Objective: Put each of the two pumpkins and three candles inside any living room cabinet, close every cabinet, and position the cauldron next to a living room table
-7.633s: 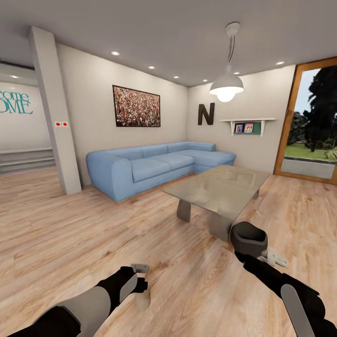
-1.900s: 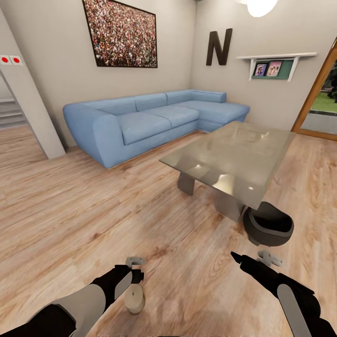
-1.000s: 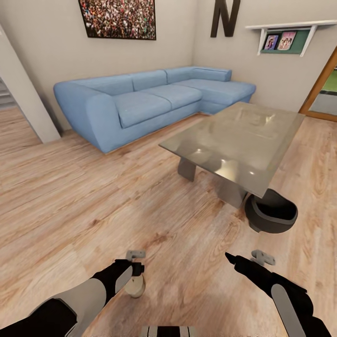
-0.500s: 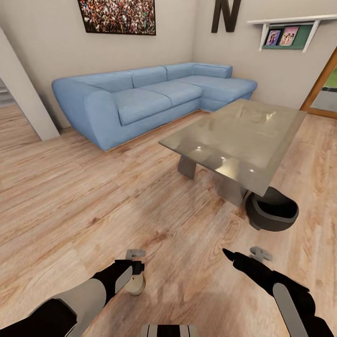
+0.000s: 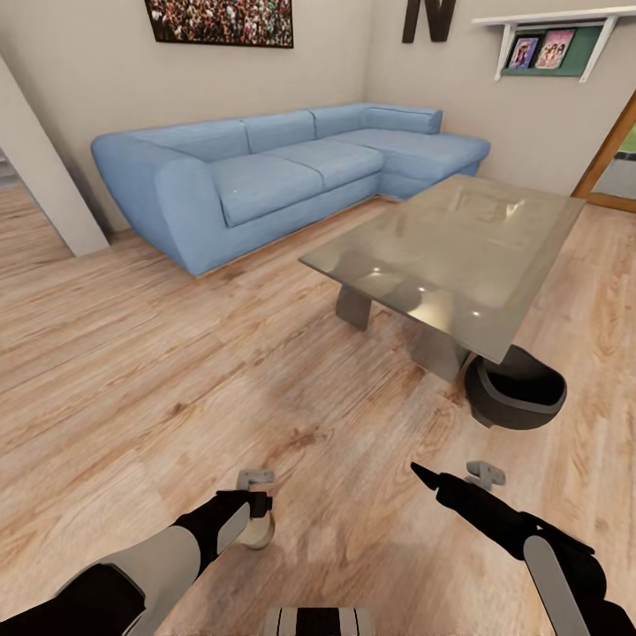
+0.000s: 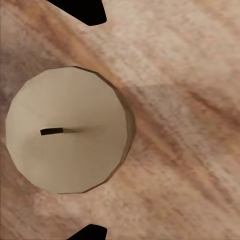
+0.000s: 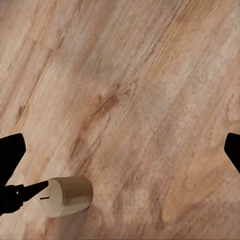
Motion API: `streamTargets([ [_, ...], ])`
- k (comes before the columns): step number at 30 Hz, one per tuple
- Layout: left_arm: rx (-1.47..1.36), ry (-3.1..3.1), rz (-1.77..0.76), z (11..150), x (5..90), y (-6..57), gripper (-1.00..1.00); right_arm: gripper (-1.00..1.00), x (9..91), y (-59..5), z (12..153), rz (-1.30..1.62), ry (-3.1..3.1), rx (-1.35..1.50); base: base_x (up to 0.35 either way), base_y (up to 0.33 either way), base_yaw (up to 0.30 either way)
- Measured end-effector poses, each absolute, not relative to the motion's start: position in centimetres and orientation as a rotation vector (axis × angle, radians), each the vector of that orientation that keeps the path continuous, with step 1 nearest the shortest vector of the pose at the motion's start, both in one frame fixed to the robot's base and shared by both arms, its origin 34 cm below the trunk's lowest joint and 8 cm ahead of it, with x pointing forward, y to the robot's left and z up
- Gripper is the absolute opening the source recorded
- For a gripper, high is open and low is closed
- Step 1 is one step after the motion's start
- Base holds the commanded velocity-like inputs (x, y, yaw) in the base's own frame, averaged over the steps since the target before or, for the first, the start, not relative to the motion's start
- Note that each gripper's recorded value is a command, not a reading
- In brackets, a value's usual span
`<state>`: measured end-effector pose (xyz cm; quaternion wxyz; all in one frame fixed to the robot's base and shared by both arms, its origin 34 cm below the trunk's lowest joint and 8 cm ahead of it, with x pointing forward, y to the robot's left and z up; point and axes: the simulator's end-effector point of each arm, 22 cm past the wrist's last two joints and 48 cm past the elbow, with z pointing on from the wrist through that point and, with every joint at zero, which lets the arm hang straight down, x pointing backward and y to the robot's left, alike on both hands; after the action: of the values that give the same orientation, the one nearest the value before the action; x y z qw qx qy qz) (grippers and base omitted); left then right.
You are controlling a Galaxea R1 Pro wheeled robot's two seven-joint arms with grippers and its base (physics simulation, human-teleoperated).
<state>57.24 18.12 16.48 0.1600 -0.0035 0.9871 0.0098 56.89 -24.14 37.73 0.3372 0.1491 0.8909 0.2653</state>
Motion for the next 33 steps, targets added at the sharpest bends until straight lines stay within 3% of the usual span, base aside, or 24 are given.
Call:
streamTargets([
  [33, -0.006, 2.866, 0.025, 12.8, 55.2, 17.9, 1.00, 1.00, 55.7, -24.0, 33.6, 0.693, 2.397, 0.427, 0.000, 0.000, 0.000],
])
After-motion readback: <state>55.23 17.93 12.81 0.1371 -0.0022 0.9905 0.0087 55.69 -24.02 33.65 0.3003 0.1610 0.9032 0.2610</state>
